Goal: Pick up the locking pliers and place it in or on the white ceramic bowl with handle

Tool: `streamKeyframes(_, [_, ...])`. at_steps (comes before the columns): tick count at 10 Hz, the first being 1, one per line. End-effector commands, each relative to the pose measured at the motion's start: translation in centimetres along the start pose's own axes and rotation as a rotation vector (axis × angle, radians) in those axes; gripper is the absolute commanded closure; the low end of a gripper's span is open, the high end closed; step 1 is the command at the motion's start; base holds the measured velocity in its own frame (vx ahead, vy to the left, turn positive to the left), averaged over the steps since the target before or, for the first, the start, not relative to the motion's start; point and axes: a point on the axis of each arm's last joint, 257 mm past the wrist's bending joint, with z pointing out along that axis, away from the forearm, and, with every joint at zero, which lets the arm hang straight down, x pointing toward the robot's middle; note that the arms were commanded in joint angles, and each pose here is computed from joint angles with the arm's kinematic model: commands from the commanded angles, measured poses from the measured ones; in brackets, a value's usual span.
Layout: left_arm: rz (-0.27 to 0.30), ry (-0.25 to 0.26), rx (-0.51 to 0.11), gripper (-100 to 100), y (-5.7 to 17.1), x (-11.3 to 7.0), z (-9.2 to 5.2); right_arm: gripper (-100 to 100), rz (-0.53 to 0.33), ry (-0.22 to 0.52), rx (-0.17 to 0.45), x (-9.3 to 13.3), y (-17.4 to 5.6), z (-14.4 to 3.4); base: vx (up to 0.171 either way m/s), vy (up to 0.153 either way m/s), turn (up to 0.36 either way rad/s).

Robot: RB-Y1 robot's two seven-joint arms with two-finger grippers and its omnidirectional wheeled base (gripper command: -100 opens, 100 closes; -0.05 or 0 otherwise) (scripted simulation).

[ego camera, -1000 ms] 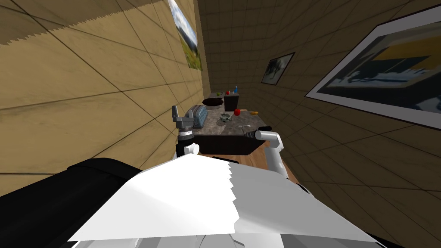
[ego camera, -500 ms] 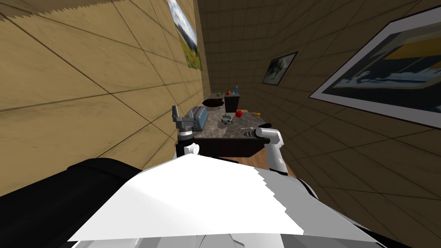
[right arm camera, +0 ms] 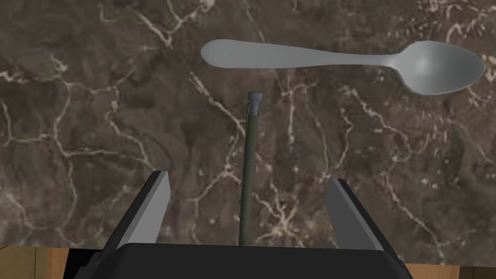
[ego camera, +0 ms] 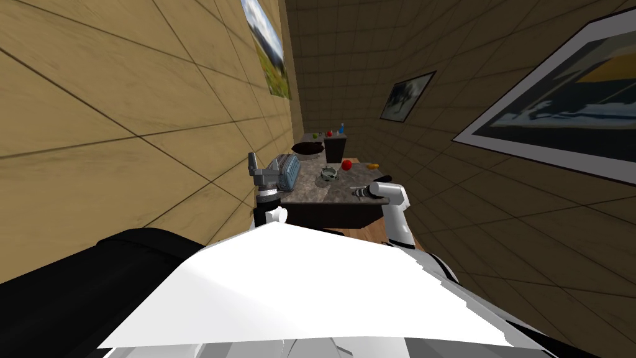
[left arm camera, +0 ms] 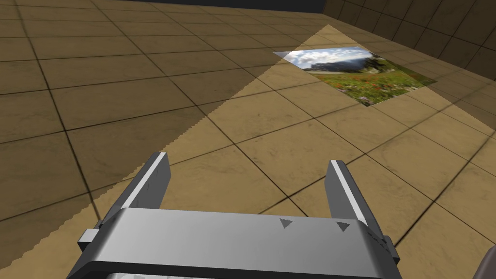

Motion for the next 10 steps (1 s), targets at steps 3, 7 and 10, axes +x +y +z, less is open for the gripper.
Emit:
streamKeyframes(3, [0.000,0.000,0.000,0,0.00,0.00,0.00,-100,-0.005,0.001,0.003,-0.79,0.14,1.45,0.000,0.000,0.000])
streamKeyframes(7, [0.000,0.000,0.000,0,0.00,0.00,0.00,100,-0.004,0.000,0.004,-0.69,0.03,1.24,0.000,0.000,0.000])
streamKeyframes(10, [0.000,0.000,0.000,0,0.00,0.00,0.00,0,-0.003,0.000,0.005,-0.72,0.03,1.25,0.000,0.000,0.000])
